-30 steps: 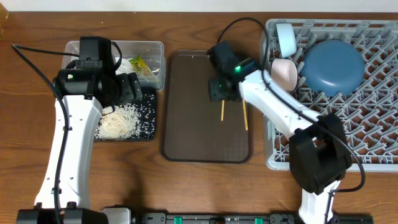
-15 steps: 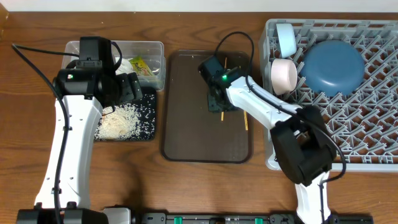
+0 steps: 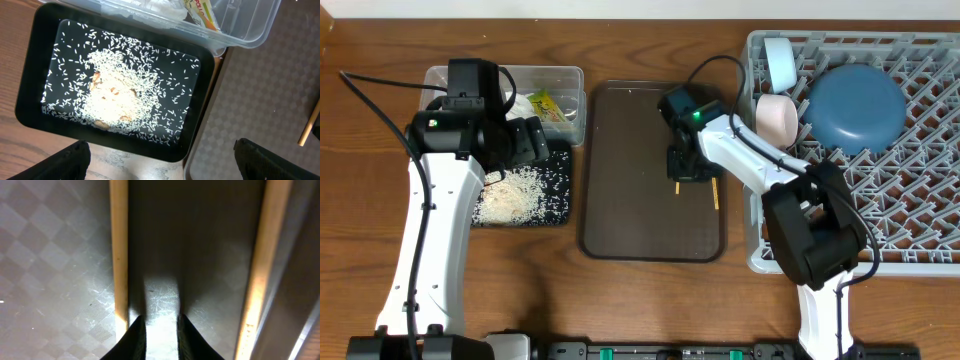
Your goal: Sort waste into correct bins and load items into the dishwasher rack
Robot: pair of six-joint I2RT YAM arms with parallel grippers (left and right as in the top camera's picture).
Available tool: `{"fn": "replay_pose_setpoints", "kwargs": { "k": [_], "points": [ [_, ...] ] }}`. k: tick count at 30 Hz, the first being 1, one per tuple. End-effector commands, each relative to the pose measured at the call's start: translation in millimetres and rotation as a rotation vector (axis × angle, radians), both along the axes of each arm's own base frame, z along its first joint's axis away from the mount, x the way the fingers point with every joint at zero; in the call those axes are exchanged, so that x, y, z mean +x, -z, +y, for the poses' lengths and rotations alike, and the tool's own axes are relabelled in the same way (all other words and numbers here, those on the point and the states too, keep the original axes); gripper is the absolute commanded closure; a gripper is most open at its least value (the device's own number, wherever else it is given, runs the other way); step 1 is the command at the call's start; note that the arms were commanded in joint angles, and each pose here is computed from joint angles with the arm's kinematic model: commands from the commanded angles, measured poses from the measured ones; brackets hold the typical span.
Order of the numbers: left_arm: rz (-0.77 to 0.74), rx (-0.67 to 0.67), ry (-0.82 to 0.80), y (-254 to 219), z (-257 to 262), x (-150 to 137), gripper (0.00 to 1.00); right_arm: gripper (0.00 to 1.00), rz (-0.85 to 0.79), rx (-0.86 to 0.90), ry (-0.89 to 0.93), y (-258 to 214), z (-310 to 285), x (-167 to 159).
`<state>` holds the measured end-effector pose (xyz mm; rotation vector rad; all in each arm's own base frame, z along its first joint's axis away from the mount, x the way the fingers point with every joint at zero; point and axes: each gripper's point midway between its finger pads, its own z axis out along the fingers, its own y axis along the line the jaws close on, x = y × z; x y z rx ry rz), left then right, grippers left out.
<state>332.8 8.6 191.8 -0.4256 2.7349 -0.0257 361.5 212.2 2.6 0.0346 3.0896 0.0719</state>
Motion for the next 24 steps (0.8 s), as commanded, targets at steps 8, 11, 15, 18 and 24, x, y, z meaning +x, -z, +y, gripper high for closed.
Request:
{"fn": "replay_pose_setpoints", "kwargs": {
  "k": [8, 11, 15, 18, 24],
  "points": [
    [0.02, 0.009, 0.007, 5, 2, -2, 0.06, 0.75, 0.015, 0.053, -0.03, -10, 15, 4],
    [0.02, 0.009, 0.007, 5, 2, -2, 0.06, 0.72, -0.003, 0.06, -0.031, -29, 19, 11],
    [0.02, 0.009, 0.007, 5, 2, -2, 0.06, 0.7, -0.067, 0.076, -0.036, -44, 28, 27],
    [0.02, 0.009, 0.007, 5, 2, -2, 0.06, 0.7, -0.093, 0.032, -0.023, -39, 26, 31],
    [0.02, 0.009, 0.007, 5, 2, -2, 0.06, 0.73, -0.056, -0.041, -0.01, -9, 24, 24]
  ]
}}
